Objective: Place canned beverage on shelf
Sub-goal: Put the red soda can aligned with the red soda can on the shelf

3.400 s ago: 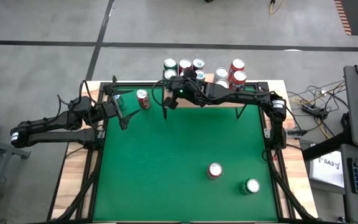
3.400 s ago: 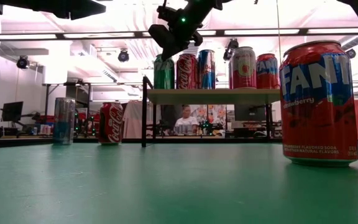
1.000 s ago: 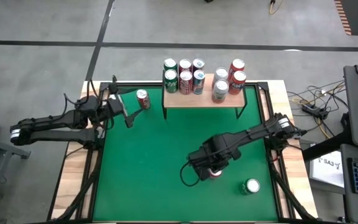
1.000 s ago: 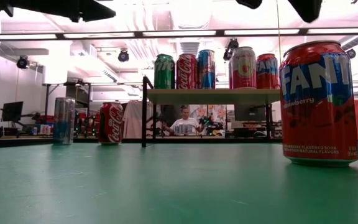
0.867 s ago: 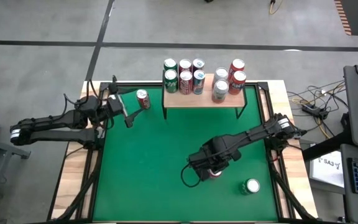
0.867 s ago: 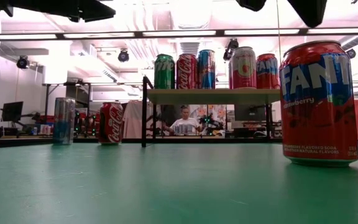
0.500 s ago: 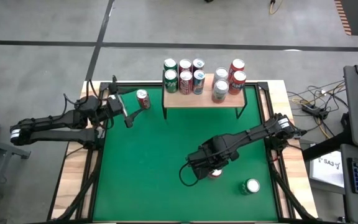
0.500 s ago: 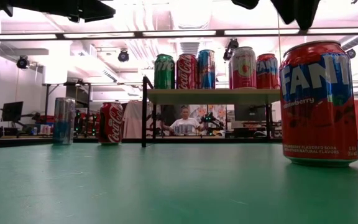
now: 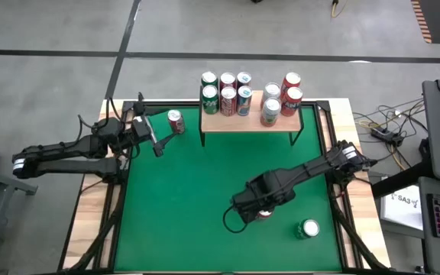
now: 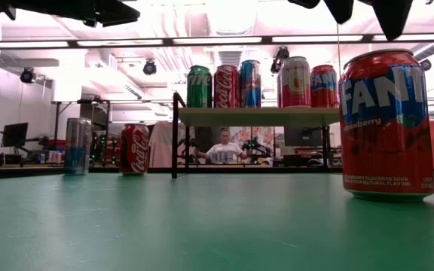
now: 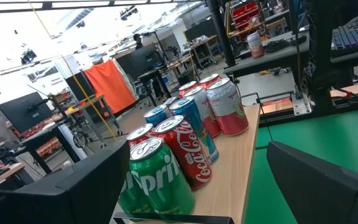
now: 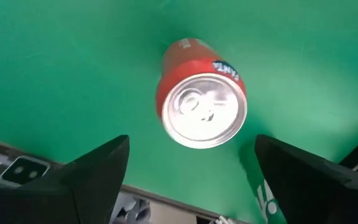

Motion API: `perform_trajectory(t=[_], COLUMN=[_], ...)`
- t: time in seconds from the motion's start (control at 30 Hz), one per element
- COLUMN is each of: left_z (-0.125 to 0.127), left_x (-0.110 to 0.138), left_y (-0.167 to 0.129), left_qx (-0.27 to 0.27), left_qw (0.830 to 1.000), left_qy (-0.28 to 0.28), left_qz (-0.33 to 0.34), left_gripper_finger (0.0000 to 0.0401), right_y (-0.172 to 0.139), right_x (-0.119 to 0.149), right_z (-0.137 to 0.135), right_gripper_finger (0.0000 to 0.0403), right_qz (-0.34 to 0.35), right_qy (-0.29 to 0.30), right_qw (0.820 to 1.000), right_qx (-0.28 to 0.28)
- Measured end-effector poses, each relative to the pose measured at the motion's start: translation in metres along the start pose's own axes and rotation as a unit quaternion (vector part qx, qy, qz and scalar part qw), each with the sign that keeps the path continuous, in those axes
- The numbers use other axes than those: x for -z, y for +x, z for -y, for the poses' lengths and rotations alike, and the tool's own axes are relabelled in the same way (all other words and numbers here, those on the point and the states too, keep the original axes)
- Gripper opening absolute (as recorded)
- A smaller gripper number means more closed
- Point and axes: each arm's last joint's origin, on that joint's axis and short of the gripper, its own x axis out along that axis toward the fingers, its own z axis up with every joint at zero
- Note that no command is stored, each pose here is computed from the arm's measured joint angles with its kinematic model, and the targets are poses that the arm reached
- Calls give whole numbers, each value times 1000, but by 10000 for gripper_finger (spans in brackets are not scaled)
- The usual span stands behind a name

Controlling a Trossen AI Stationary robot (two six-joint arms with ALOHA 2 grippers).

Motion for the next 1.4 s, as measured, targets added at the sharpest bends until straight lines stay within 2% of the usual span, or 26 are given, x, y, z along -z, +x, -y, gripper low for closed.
perform_trajectory(t=[0.4,0.67,1.13,1.4], left_z=[0,0,0,0], left_x=[0,0,0,0], left_y=[0,0,0,0], left_qx=[0,0,0,0], left_qw=[1000,1000,1000,1000], left_qy=[0,0,0,0], left_qz=[0,0,0,0], left_gripper_finger=[363,363,363,363], right_y=[25,29,36,53], right_x=[-3,-4,-2,-2], right_z=[6,0,0,-1], right_gripper_finger=[352,352,352,352], right_qz=[5,12,30,34], right_qy=[7,-3,5,9], right_qw=[999,1000,999,999], right_qx=[43,14,20,13])
